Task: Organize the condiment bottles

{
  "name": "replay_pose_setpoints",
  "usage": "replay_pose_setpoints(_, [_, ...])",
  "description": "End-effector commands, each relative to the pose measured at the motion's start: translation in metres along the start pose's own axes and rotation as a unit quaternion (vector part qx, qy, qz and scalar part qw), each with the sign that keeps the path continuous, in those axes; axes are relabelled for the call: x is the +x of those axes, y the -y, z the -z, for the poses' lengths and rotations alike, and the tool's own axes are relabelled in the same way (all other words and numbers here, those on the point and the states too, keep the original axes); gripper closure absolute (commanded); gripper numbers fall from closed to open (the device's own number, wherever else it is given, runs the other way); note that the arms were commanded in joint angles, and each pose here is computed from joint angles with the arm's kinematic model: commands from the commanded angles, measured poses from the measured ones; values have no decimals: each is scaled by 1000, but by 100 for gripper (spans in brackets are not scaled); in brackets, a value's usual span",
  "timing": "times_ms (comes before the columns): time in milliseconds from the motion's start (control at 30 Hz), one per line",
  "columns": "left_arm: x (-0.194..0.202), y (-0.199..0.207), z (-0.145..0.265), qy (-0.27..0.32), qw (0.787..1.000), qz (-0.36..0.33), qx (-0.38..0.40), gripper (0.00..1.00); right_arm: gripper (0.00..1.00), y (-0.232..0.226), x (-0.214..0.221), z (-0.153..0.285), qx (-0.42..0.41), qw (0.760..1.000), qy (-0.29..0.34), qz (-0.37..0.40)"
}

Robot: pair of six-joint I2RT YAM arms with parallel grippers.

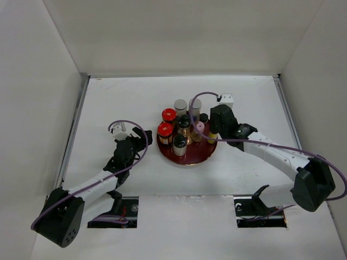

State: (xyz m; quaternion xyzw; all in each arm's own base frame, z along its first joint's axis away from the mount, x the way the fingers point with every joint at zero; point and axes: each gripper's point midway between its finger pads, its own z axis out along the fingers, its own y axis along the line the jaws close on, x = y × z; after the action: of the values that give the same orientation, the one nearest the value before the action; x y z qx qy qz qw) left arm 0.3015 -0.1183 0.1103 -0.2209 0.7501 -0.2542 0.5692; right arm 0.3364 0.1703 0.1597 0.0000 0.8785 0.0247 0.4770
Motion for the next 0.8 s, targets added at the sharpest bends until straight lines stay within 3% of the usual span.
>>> replay_pose_setpoints(0, [-21, 14, -3, 39, 999, -1, 15, 21, 58, -9, -28, -1, -18, 998, 50, -25])
replay_pose_setpoints(100, [-24, 10, 0, 46, 999, -3, 12, 21, 54, -12, -29, -1, -27, 998, 53, -27])
replay_pose_setpoints(300, [-37, 6, 4, 59, 998, -7, -7, 21, 31, -17, -45, 13, -46, 995, 78, -40])
replay_pose_setpoints(333, [-40, 6, 5, 63, 998, -6, -10, 17, 27, -16, -53, 18, -48, 994, 90, -47])
replay_pose_setpoints(367, [-43, 6, 7, 68, 998, -5, -13, 0, 23, -15, -61, 25, -51, 992, 102, -54])
replay_pose_setpoints(500, [-60, 8, 17, 81, 996, -8, -32, 0, 12, -6, -90, 56, -73, 980, 161, -95])
replay_pose_setpoints(533, [-63, 9, 20, 82, 996, -12, -36, 0, 2, -4, -95, 63, -81, 975, 179, -107])
replay_pose_setpoints(767, [-78, 19, 23, 58, 996, -34, -60, 0, 0, 39, -81, 73, -46, 948, 252, -189])
